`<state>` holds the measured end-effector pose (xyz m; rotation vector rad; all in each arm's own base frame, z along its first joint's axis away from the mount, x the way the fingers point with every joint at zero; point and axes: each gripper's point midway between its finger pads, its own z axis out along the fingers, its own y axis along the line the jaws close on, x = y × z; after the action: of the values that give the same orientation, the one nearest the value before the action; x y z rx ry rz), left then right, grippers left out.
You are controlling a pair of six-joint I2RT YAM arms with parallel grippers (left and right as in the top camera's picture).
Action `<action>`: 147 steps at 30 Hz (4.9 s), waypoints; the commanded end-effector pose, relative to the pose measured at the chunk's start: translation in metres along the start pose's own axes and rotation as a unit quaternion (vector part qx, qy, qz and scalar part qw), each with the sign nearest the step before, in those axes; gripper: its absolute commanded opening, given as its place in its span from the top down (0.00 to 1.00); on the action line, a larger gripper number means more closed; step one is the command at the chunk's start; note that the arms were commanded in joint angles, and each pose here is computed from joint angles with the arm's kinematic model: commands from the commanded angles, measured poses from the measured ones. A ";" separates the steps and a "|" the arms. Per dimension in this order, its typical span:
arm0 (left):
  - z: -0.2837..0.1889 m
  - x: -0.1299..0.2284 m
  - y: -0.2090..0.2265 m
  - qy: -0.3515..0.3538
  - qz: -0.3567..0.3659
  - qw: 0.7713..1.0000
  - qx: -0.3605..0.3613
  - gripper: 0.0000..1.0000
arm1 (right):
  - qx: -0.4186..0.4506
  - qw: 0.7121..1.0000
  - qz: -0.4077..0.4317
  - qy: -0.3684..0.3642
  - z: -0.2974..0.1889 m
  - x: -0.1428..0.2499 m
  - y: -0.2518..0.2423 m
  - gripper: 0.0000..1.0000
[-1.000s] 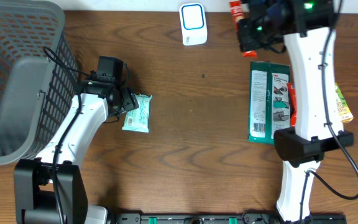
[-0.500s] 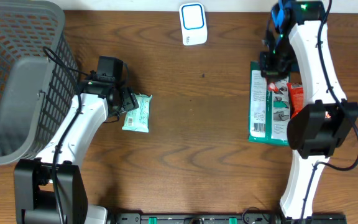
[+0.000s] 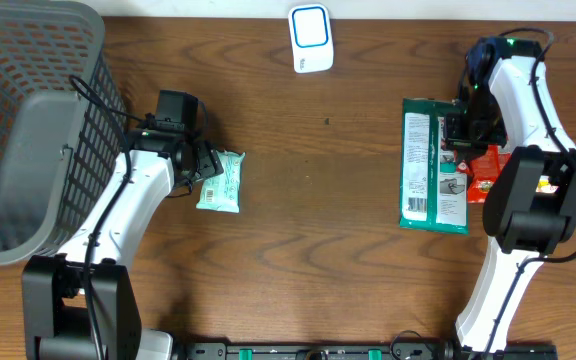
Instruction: Scan the item barcode
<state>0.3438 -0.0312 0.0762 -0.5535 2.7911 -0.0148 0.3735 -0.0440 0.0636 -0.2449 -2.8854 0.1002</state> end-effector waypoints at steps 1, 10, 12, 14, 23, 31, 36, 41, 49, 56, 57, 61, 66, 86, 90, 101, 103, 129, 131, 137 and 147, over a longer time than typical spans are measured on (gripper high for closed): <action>-0.007 -0.011 -0.002 -0.017 -0.001 1.000 0.002 0.16 | 0.005 1.000 -0.010 0.007 0.012 0.002 -0.001 0.87; -0.007 -0.011 -0.002 -0.017 -0.001 1.000 0.002 0.16 | 0.005 1.000 -0.021 0.010 0.022 0.003 0.000 0.34; -0.007 -0.011 -0.002 -0.017 -0.001 1.000 0.002 0.16 | 0.004 1.000 -0.021 0.005 0.019 0.001 0.000 0.33; -0.007 -0.011 -0.002 -0.017 -0.001 1.000 0.002 0.16 | 0.002 1.000 -0.021 0.000 0.012 -0.001 0.000 0.33; -0.007 -0.011 -0.002 -0.017 -0.001 1.000 0.002 0.16 | 0.020 0.999 -0.023 0.029 -0.014 0.017 -0.012 0.29; -0.007 -0.011 -0.002 -0.017 -0.001 1.000 0.002 0.16 | -0.110 0.994 -0.013 -0.019 -0.017 -0.008 0.027 0.01; -0.007 -0.011 -0.002 -0.017 -0.001 1.000 0.002 0.16 | -0.276 0.958 -0.068 -0.042 -0.040 -0.012 0.089 0.01; -0.007 -0.011 -0.002 -0.017 -0.001 1.000 0.002 0.16 | -0.313 0.939 -0.131 -0.054 -0.049 -0.007 0.127 0.05; -0.008 -0.021 -0.008 -0.037 -0.003 0.999 0.013 0.02 | -0.300 0.934 -0.190 -0.040 -0.037 0.013 0.186 0.06; -0.009 -0.027 -0.012 -0.051 -0.005 0.998 0.021 0.35 | -0.253 0.939 -0.229 -0.036 -0.015 0.027 0.215 0.06; -0.007 -0.025 -0.010 -0.046 -0.004 0.999 0.019 0.51 | -0.254 0.939 -0.230 -0.039 -0.013 0.027 0.219 0.06; 0.007 -0.013 -0.004 -0.036 -0.003 0.999 0.010 0.88 | -0.256 0.939 -0.225 -0.049 -0.010 0.023 0.227 0.06; 0.032 -0.012 0.008 -0.044 -0.003 0.999 -0.025 0.88 | -0.240 0.942 -0.227 -0.056 -0.006 0.020 0.225 0.05; 0.082 0.046 -0.052 0.102 0.048 0.987 0.117 0.87 | -0.220 0.948 -0.223 -0.054 -0.002 0.020 0.219 0.03; 0.078 0.059 -0.067 0.114 0.066 0.983 0.129 0.87 | -0.228 0.947 -0.223 -0.044 -0.003 0.025 0.222 0.01; 0.074 0.077 -0.091 0.115 0.093 0.980 0.132 0.86 | -0.298 0.916 -0.267 -0.028 -0.031 0.053 0.233 0.33; 0.071 0.078 -0.090 0.117 0.093 0.980 0.130 0.86 | -0.298 0.914 -0.271 -0.049 -0.047 0.055 0.230 0.33; 0.058 0.111 -0.085 0.153 0.106 0.979 0.084 0.85 | -0.292 0.927 -0.229 -0.055 0.022 0.100 0.292 0.34; 0.058 0.110 -0.086 0.151 0.106 0.979 0.085 0.85 | -0.296 0.925 -0.231 -0.059 0.026 0.099 0.293 0.37; 0.061 0.098 -0.088 0.120 0.110 0.983 0.083 0.85 | -0.306 0.921 -0.228 -0.078 0.034 0.092 0.298 0.41; 0.043 0.061 -0.087 0.105 0.124 0.983 0.091 0.84 | -0.361 0.901 -0.223 -0.094 0.051 0.093 0.312 0.50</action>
<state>0.3093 -0.1381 0.0027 -0.1913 3.0602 -0.2791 0.3305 0.2737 0.0138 0.3726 -2.9833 -1.0550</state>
